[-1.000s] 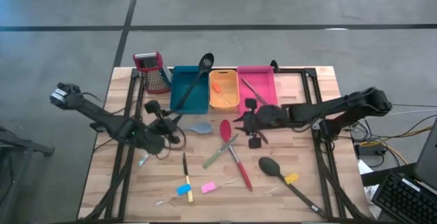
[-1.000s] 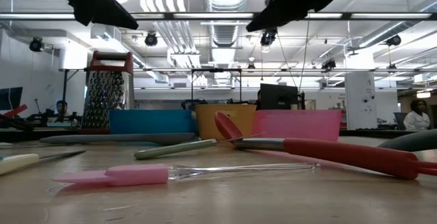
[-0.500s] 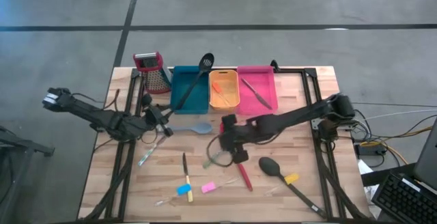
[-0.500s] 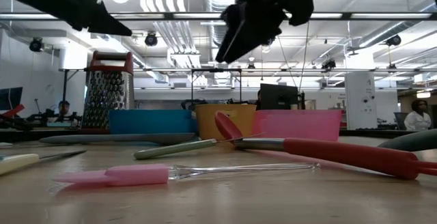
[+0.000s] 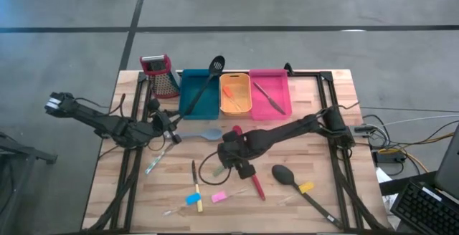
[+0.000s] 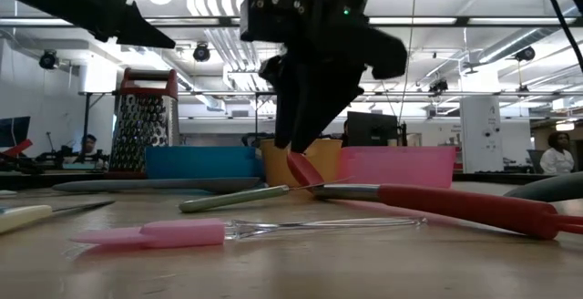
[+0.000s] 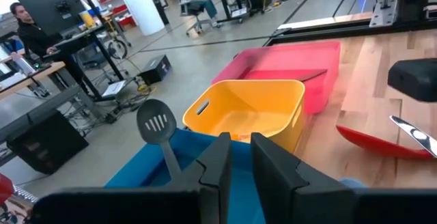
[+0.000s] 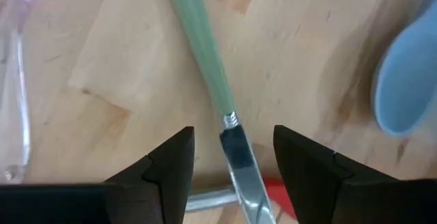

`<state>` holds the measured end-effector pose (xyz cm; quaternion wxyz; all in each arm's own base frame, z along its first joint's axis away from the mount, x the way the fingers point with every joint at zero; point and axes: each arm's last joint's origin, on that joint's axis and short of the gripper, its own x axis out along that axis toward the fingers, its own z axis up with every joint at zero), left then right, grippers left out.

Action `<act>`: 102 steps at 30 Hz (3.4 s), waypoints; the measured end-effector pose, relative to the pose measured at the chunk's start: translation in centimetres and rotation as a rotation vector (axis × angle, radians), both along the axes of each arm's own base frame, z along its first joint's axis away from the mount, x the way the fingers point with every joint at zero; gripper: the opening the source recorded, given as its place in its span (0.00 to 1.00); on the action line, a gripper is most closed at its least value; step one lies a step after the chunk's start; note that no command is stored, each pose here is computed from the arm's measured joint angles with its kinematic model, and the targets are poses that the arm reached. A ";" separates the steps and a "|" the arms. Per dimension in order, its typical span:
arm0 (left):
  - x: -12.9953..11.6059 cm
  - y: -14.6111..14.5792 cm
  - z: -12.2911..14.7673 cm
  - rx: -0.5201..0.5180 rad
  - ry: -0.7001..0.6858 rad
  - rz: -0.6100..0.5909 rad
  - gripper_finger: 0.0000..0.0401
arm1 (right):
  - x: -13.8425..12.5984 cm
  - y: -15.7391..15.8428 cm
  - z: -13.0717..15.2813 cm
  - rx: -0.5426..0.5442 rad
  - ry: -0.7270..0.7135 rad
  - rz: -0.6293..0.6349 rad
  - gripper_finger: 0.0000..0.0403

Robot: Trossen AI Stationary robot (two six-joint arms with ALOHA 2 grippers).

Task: Pick & Place Kitchen Items
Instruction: Put the green knife into the red bin

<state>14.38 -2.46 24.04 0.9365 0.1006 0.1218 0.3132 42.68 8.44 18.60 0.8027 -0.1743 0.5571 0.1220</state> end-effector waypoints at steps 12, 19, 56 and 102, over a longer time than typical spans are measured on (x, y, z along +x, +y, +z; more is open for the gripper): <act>0.1 0.0 -0.1 0.002 0.005 0.000 0.15 | 1.4 0.5 -1.6 0.058 0.028 0.036 0.48; 0.2 -0.1 -0.2 -0.005 0.015 -0.030 0.13 | 1.8 0.0 -2.6 0.062 0.034 0.022 0.47; 0.2 -0.1 -0.2 0.005 0.024 -0.032 0.12 | 0.7 -1.1 0.2 -0.066 0.062 -0.177 0.08; 5.5 1.4 0.7 -0.193 -0.329 -0.688 0.11 | -13.2 2.7 8.8 -1.191 -0.579 0.421 0.08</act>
